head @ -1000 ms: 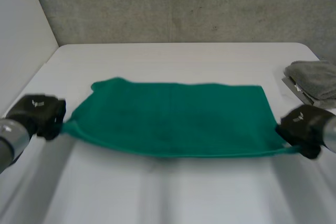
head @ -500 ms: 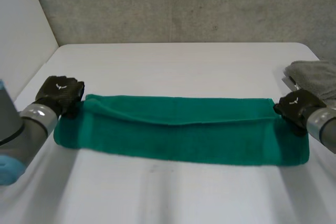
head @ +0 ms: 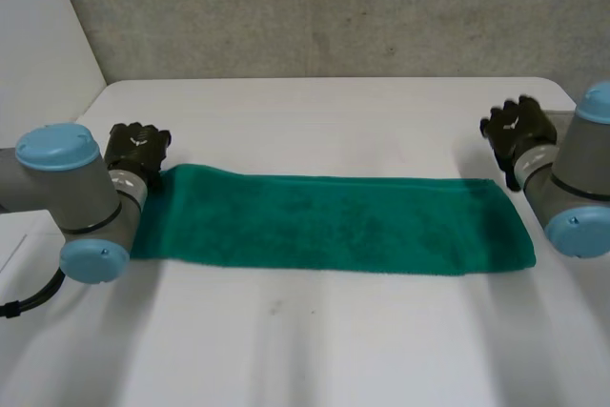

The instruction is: Fold the laundry.

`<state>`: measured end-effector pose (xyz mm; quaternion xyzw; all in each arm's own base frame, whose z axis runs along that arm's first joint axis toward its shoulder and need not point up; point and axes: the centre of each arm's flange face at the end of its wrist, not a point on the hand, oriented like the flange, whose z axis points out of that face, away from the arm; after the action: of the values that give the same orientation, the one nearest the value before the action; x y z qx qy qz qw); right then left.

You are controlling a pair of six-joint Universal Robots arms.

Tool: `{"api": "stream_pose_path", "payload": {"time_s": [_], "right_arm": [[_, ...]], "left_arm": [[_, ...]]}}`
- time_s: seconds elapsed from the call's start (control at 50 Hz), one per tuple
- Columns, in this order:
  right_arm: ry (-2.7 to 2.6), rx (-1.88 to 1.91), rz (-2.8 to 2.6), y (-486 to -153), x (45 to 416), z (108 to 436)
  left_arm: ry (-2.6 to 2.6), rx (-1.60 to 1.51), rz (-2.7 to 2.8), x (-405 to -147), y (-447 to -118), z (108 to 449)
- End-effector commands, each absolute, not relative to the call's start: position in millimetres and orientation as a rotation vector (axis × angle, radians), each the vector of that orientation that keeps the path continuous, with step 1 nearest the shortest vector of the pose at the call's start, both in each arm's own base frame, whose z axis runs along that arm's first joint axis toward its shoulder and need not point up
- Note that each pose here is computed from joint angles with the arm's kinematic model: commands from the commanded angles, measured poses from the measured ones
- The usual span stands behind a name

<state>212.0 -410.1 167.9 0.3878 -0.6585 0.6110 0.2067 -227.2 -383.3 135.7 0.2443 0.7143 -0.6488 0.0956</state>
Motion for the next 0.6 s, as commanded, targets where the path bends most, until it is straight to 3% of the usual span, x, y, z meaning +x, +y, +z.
{"api": "stream_pose_path", "payload": {"time_s": [0.02,0.22,0.4,0.6], "right_arm": [[-1.820,0.932,1.793,-408,205,205],[-2.063,1.029,1.648,-340,195,211],[-2.435,1.097,1.513,-286,173,171],[-2.414,1.057,1.648,-289,161,143]], "left_arm": [[2.135,0.779,-1.929,-241,-368,134],[2.127,0.787,-1.960,-237,-334,165],[2.153,0.802,-1.942,-229,-305,168],[2.169,0.807,-1.922,-228,-304,163]]}}
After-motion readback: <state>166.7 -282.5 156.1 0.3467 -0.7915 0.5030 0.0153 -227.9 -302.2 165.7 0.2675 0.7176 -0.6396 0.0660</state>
